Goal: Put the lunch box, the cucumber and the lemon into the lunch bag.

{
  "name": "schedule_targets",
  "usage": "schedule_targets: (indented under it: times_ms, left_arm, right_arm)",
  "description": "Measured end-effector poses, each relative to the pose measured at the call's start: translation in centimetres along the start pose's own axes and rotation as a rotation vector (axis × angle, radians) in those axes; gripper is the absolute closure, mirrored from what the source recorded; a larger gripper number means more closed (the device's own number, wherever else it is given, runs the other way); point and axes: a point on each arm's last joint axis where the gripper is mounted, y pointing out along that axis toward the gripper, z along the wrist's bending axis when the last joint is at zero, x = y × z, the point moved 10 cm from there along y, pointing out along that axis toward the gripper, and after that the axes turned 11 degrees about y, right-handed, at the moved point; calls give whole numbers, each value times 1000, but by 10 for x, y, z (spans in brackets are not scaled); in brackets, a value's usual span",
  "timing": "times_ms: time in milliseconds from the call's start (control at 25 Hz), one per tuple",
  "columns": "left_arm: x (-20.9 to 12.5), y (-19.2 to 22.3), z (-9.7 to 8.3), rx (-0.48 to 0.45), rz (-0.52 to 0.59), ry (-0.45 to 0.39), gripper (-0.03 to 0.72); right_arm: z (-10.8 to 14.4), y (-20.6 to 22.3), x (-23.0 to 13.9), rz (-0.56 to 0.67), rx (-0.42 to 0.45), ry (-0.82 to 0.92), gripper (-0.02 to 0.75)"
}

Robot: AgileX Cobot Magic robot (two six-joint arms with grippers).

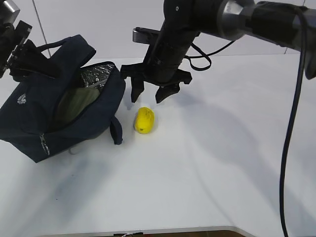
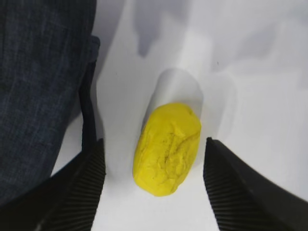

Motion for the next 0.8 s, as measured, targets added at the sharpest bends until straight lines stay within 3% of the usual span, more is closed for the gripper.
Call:
schedule_targets:
  times_ms: [440,800]
  left_arm:
    - [0,0,0,1,1,1,704]
    - [0,0,0,1,1,1,704]
  right_arm:
    - [0,3,8,-40,5,-5,226]
    - [-12,37,-2,17,-25,8,226]
